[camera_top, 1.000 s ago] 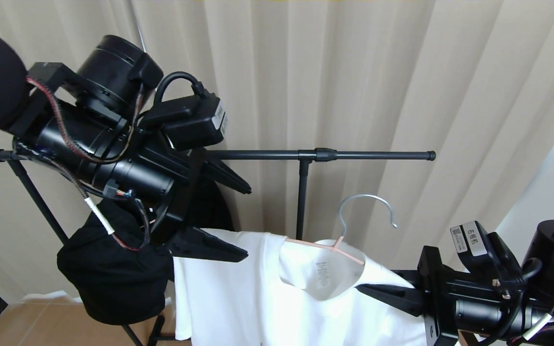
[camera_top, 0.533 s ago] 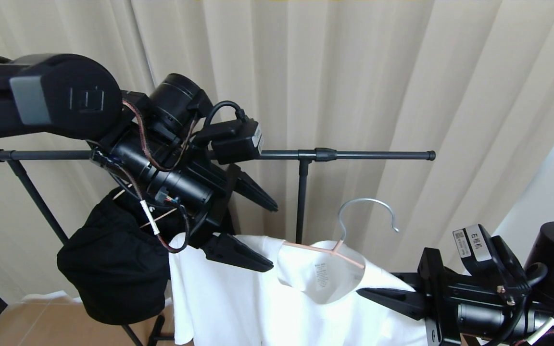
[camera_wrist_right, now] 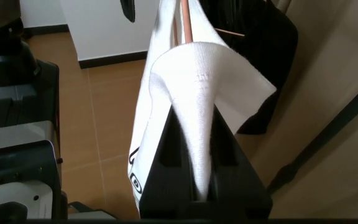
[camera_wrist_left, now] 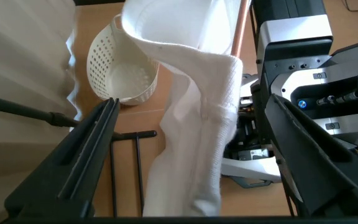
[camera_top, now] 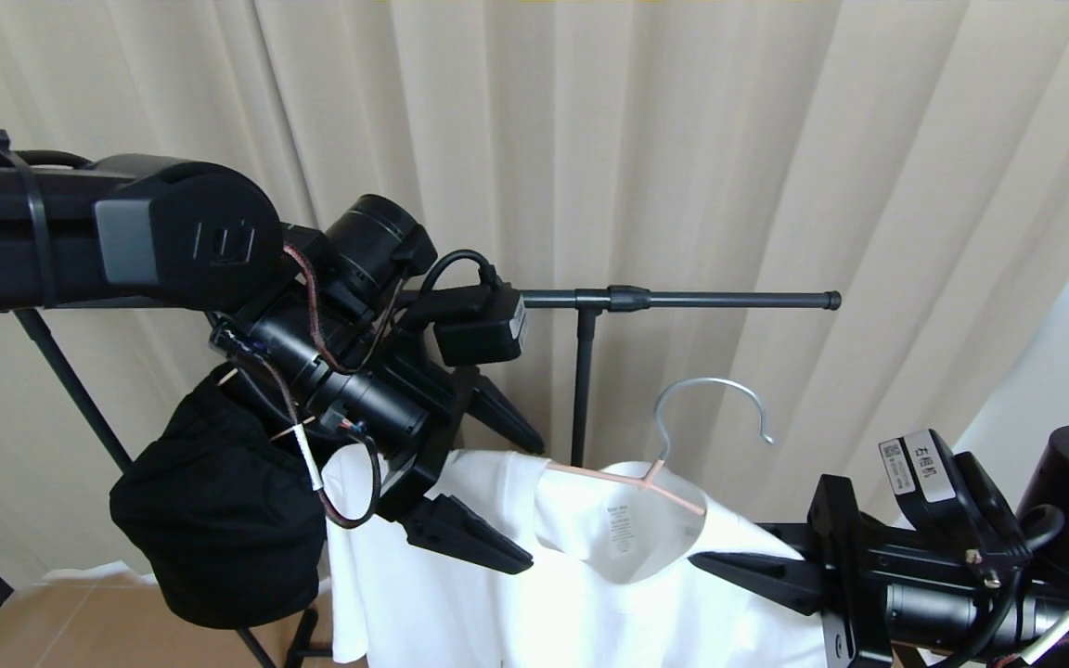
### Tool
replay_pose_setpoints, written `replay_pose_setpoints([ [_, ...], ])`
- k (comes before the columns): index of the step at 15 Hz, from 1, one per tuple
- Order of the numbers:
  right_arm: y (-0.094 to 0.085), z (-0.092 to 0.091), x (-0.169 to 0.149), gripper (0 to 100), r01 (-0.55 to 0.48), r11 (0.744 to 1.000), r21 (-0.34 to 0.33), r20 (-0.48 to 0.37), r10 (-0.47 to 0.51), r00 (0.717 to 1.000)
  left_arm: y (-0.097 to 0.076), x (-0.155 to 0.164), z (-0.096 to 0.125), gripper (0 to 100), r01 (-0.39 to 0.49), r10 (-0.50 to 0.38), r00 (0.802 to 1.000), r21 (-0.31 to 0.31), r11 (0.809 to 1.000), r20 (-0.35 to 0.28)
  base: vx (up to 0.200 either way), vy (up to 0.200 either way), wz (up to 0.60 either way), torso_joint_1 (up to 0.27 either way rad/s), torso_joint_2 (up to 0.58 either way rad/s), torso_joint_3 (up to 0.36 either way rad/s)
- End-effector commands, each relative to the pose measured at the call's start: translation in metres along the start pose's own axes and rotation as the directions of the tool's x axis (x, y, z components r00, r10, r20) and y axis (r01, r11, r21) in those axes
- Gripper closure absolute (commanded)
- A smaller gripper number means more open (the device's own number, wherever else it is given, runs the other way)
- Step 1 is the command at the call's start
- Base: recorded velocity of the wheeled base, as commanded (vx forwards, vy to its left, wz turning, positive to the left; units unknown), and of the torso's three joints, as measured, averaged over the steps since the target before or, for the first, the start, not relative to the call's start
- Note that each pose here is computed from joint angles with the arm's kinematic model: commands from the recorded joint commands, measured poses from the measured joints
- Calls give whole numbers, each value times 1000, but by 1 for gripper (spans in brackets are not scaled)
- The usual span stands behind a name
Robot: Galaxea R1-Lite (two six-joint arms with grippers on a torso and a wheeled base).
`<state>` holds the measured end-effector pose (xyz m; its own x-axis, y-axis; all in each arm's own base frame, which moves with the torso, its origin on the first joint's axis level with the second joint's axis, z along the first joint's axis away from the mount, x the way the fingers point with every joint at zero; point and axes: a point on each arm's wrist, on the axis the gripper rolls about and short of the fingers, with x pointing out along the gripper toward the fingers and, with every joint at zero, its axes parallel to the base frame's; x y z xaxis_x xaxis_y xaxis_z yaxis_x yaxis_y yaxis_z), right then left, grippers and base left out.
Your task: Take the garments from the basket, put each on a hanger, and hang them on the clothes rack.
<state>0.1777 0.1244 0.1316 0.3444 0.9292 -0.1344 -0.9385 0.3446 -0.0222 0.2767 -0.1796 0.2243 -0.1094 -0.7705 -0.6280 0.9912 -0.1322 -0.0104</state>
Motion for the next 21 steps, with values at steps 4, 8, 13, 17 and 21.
replay_pose_setpoints([
  [4,0,0,0,100,0,1000,-2,2,0,1000,-7,0,2,0,11,-11,1000,5,1000,-2,0,0,0,0,0,0],
  [8,0,0,0,100,2,1000,-1,1,-2,1000,-7,2,0,100,18,-18,1000,-4,1000,-7,0,0,0,0,0,0],
  [13,0,-1,1,100,-1,1000,1,-4,1,1000,-11,5,-2,100,32,-32,999,-9,999,-14,0,0,0,0,0,0],
  [17,2,3,-2,100,0,1000,-12,11,0,1000,-11,5,-2,100,30,-30,999,-7,1000,-17,0,0,0,0,0,0],
  [21,1,1,-2,0,-1,1000,-7,5,1,1000,-10,5,-2,100,29,-29,999,-11,1000,-19,0,0,0,0,0,0],
])
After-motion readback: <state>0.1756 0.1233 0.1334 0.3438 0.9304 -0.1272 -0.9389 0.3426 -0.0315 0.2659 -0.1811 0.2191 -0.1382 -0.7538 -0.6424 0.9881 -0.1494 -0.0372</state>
